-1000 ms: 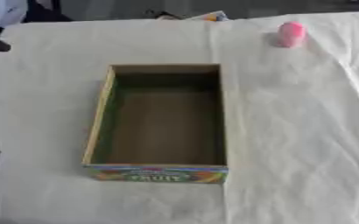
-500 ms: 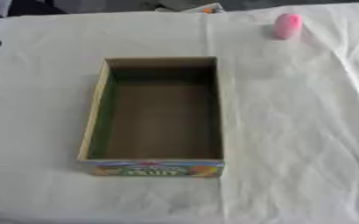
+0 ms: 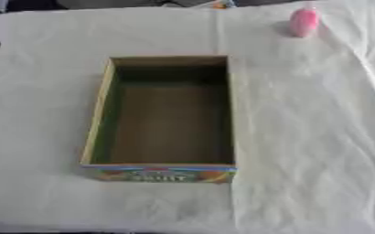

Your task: Pick up objects on the table and place them in the box.

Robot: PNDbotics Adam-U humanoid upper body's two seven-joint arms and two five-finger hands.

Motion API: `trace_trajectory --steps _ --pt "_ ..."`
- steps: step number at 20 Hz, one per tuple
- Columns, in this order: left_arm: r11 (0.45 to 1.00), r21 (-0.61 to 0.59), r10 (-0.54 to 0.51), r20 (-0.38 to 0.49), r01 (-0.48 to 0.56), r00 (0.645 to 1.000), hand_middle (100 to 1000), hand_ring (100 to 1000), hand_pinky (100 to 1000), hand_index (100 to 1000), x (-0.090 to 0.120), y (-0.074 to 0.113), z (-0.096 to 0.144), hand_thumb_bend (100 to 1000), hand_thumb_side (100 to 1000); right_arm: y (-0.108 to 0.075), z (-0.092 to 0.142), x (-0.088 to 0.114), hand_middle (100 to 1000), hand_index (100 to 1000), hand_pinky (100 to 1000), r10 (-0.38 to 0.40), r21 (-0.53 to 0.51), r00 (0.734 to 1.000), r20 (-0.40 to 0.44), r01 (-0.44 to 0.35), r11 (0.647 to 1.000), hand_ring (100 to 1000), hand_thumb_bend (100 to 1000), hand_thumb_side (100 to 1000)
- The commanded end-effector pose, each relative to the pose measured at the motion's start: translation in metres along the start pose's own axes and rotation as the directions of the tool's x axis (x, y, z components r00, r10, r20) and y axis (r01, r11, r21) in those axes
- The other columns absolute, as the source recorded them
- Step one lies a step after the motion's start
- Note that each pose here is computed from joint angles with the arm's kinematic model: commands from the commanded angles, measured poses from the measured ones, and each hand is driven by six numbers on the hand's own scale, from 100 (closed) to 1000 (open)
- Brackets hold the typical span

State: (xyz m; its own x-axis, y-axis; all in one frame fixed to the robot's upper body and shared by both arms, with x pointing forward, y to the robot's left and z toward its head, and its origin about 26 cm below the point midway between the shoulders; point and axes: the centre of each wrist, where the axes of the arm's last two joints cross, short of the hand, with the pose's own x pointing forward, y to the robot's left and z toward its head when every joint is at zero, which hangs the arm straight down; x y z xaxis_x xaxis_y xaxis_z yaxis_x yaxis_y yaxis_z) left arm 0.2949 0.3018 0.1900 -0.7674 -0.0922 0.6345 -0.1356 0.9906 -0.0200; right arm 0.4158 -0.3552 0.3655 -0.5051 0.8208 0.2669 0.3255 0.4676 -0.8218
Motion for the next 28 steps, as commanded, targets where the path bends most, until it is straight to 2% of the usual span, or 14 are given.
trace_trajectory --steps 1,4,5,6,8,9,10,11,12,15,20,23,24,28 --pt "1.0 -0.026 -0.014 0.037 0.015 0.999 571 498 569 784 0.008 0.001 -0.007 100 908 -0.006 -0.01 -0.002 819 903 691 0.044 0.032 0.999 0.02 -0.044 0.998 873 816 1000" --pt "0.999 -0.03 -0.014 0.039 0.015 0.999 571 498 569 784 0.008 0.0 -0.007 100 909 -0.001 -0.017 -0.006 802 903 700 0.063 0.082 0.998 0.029 -0.065 0.995 862 885 1000" --pt "0.999 -0.031 -0.014 0.04 0.015 0.999 571 498 569 784 0.009 0.0 -0.008 100 910 0.001 -0.019 -0.009 782 903 700 0.071 0.105 0.997 0.031 -0.074 0.992 844 912 964" --pt "0.999 -0.033 -0.014 0.041 0.015 0.999 570 498 569 783 0.009 0.0 -0.008 100 910 0.004 -0.02 -0.011 779 901 704 0.079 0.128 0.996 0.032 -0.083 0.988 846 952 878" --pt "0.999 -0.036 -0.013 0.043 0.014 0.999 571 498 569 783 0.009 0.0 -0.009 100 910 0.01 -0.023 -0.014 800 912 721 0.091 0.168 0.995 0.037 -0.096 0.981 880 999 787" --pt "0.999 -0.037 -0.012 0.044 0.014 0.999 571 498 569 783 0.009 -0.001 -0.009 100 910 0.012 -0.025 -0.016 804 914 725 0.097 0.188 0.995 0.038 -0.103 0.977 887 1000 763" --pt "0.999 -0.038 -0.012 0.045 0.013 0.999 571 498 569 783 0.009 -0.001 -0.009 100 910 0.015 -0.026 -0.018 818 934 740 0.104 0.21 0.994 0.037 -0.109 0.971 905 1000 686" --pt "0.999 -0.04 -0.011 0.046 0.013 0.999 571 497 569 783 0.009 -0.001 -0.009 100 910 0.017 -0.027 -0.019 820 937 741 0.111 0.233 0.993 0.036 -0.116 0.966 907 1000 679" --pt "0.999 -0.04 -0.011 0.046 0.013 0.999 571 498 570 783 0.009 -0.001 -0.01 100 910 0.02 -0.028 -0.021 836 970 753 0.118 0.253 0.992 0.035 -0.123 0.96 918 1000 620" --pt "0.999 -0.043 -0.01 0.047 0.012 0.999 571 497 570 783 0.009 -0.001 -0.01 100 911 0.025 -0.031 -0.023 859 1000 769 0.143 0.315 0.989 0.031 -0.146 0.938 932 1000 570" --pt "0.999 -0.047 -0.008 0.048 0.01 0.999 571 497 570 782 0.01 -0.002 -0.01 100 909 0.035 -0.032 -0.027 904 976 811 0.196 0.424 0.98 0.029 -0.189 0.886 981 1000 472" --pt "0.999 -0.049 -0.008 0.047 0.01 0.999 571 497 570 781 0.01 -0.002 -0.01 100 909 0.039 -0.032 -0.03 906 935 817 0.222 0.477 0.975 0.031 -0.209 0.854 992 1000 466" --pt "0.999 -0.049 -0.008 0.047 0.01 0.999 571 497 570 779 0.01 -0.002 -0.011 100 909 0.039 -0.032 -0.031 915 984 820 0.229 0.491 0.973 0.034 -0.216 0.844 998 1000 460" --pt "0.999 -0.051 -0.007 0.047 0.009 0.999 570 497 570 775 0.01 -0.003 -0.011 100 907 0.038 -0.033 -0.03 915 995 821 0.255 0.53 0.966 0.046 -0.24 0.813 1000 1000 440"
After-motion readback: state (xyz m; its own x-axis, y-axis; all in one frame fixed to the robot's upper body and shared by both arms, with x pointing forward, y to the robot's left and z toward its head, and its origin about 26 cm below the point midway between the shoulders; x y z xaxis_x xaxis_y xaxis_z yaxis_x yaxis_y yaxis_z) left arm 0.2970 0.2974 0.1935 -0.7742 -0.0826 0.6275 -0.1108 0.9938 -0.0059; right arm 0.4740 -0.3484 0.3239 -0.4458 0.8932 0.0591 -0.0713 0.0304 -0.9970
